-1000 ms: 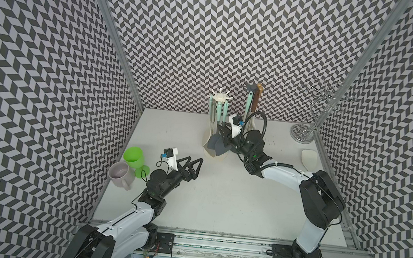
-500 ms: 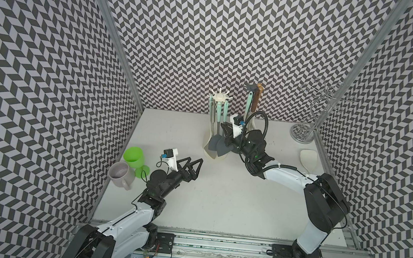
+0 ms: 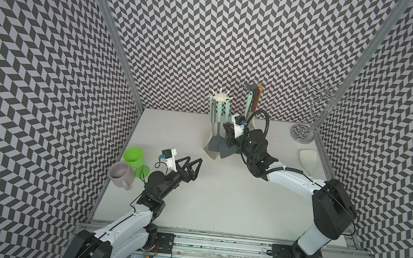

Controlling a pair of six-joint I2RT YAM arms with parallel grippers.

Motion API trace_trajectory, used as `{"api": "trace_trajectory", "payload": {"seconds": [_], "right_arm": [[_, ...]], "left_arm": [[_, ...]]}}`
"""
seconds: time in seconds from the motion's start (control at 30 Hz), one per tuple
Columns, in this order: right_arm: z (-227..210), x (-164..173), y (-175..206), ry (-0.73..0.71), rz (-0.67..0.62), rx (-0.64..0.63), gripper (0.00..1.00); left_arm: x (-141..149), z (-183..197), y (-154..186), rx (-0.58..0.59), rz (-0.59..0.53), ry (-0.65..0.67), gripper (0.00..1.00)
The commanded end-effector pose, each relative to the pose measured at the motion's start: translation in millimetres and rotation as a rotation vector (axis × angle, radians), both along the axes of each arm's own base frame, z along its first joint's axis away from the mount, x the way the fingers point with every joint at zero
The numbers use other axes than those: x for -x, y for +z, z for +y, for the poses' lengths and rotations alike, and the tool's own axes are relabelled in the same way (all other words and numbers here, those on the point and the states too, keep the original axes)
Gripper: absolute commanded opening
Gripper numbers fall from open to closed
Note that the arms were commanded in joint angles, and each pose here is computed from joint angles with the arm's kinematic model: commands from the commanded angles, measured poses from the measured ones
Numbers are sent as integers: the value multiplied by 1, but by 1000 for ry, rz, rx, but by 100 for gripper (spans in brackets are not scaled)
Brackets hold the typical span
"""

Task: Take the spatula off the kitchen utensil rack
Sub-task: Take off the spatula from the rack, then place the spatula at the center of the board.

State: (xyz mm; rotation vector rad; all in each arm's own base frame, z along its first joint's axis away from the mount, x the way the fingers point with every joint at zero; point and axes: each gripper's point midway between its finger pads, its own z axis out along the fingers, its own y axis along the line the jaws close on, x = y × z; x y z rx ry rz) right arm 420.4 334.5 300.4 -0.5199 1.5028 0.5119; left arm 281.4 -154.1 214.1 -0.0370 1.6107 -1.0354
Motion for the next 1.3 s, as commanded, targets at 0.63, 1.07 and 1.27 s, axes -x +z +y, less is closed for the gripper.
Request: {"api": "trace_trajectory", "payload": {"seconds": [0.63, 1.07, 1.27], "right_arm": [[-40, 58, 76, 18, -162, -58, 0], [-59, 83, -22, 25, 13, 274, 0], [-49, 91, -73, 27, 62, 460, 0]], "left_arm": [[5, 2, 7, -9, -50, 0, 99], [20, -20, 25, -15, -125, -105, 99], [33, -37, 37, -25, -176, -168, 98]]}}
